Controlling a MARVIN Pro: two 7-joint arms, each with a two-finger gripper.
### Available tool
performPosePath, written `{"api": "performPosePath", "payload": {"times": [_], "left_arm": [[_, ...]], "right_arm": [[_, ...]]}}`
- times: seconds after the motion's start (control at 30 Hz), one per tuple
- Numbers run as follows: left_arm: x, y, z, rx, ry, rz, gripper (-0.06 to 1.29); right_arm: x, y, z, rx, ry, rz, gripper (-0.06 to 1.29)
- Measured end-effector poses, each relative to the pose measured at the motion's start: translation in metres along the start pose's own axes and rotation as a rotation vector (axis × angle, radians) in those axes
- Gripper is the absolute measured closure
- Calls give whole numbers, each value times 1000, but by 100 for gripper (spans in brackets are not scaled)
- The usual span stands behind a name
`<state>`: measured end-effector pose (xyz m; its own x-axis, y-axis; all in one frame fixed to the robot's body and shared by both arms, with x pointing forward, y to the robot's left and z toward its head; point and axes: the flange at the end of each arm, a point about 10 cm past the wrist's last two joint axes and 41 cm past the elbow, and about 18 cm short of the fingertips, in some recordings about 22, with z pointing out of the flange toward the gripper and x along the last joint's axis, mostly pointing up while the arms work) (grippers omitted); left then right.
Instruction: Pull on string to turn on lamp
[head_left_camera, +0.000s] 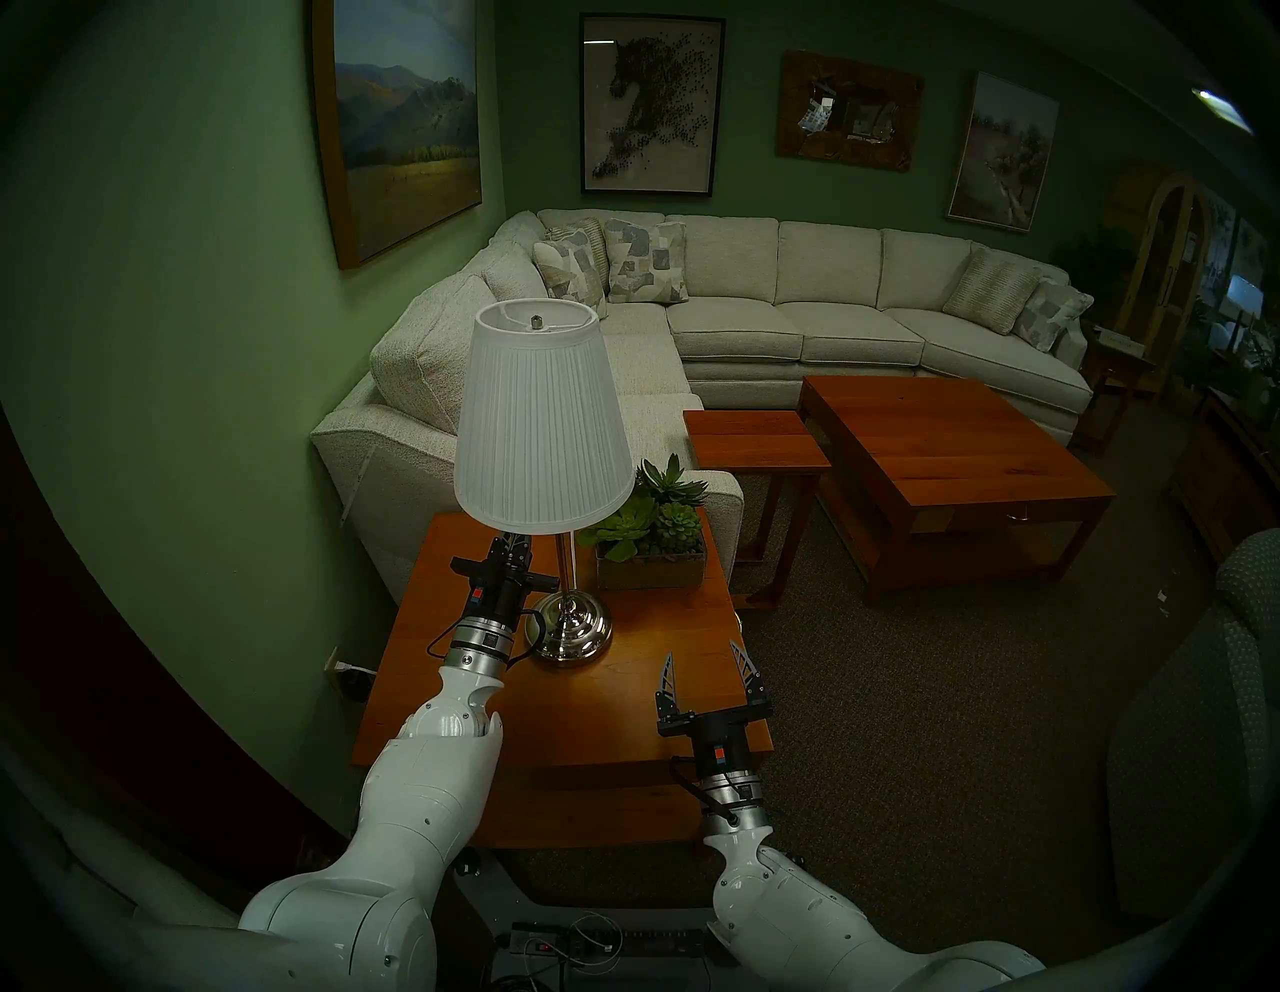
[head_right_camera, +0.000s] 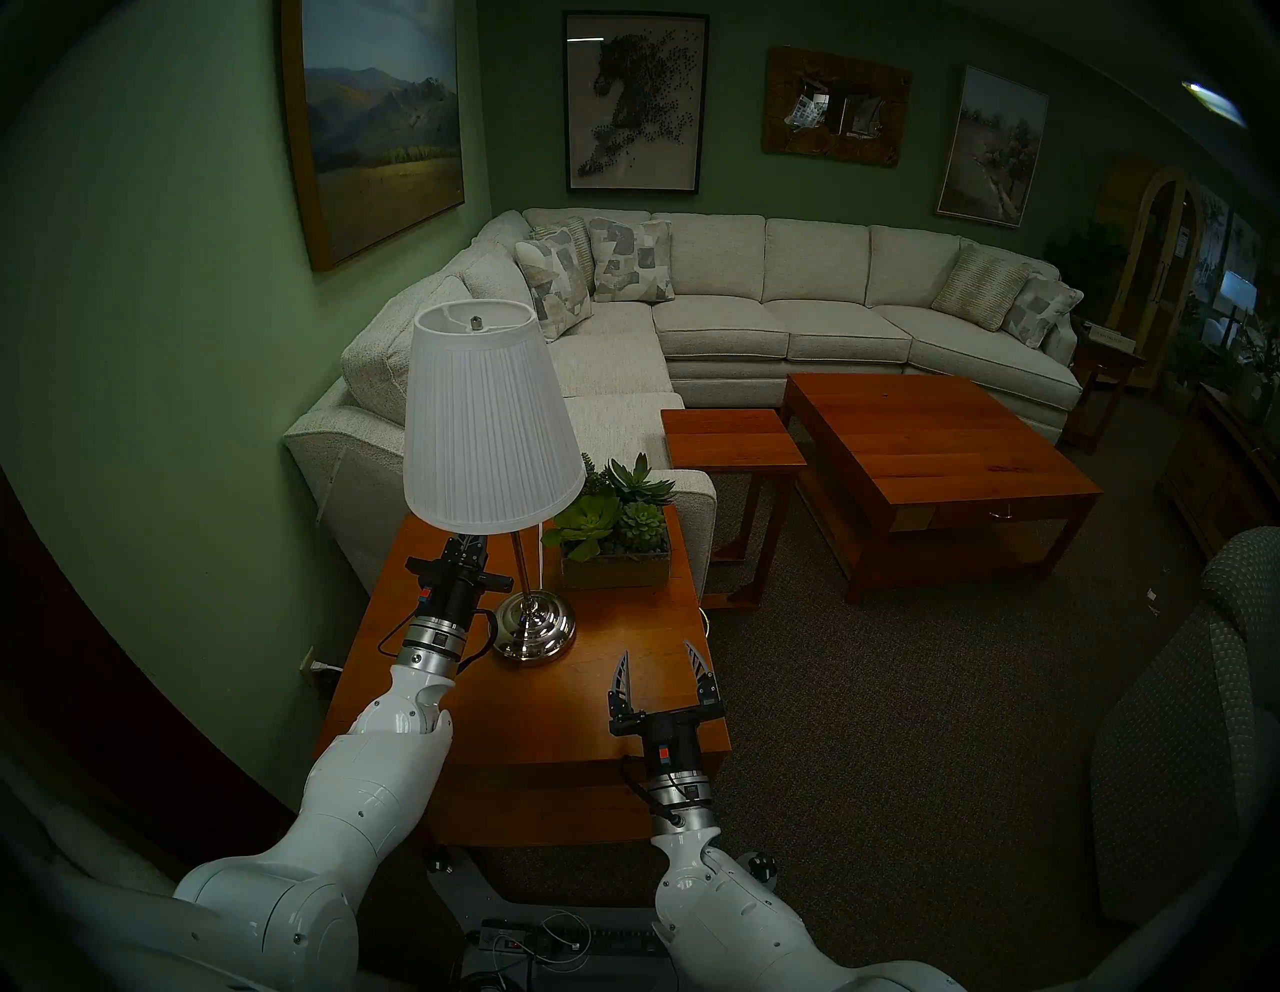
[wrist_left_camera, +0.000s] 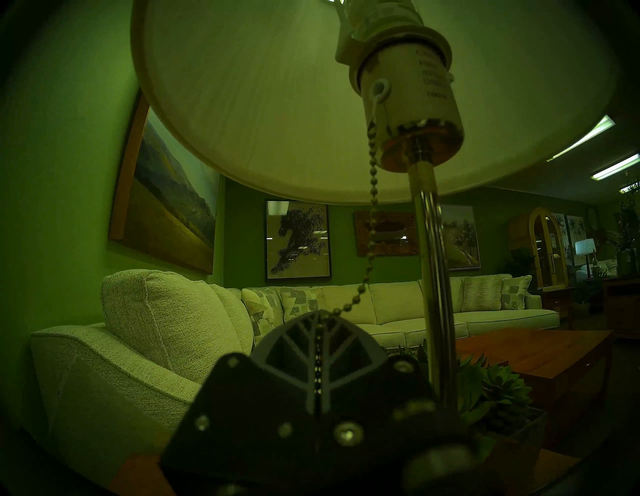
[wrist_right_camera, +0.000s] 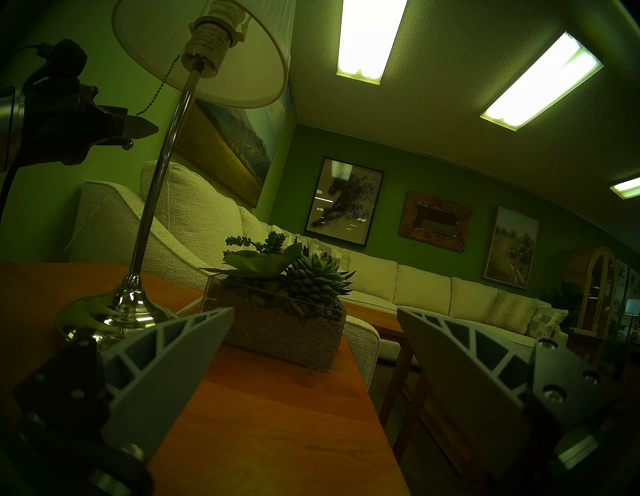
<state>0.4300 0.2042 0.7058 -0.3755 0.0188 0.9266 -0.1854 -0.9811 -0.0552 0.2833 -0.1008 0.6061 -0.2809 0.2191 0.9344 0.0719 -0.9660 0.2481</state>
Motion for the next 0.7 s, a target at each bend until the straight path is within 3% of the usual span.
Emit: {"api": "performPosePath", "payload": {"times": [0.27,0.7], "left_arm": [[-14,1,-13,-4,-79,-45,125],[-22,-6,-17,1,-75,-46,125]], "right_arm": [[0,0,0,0,1,0,-1],[0,0,0,0,1,0,-1]]}}
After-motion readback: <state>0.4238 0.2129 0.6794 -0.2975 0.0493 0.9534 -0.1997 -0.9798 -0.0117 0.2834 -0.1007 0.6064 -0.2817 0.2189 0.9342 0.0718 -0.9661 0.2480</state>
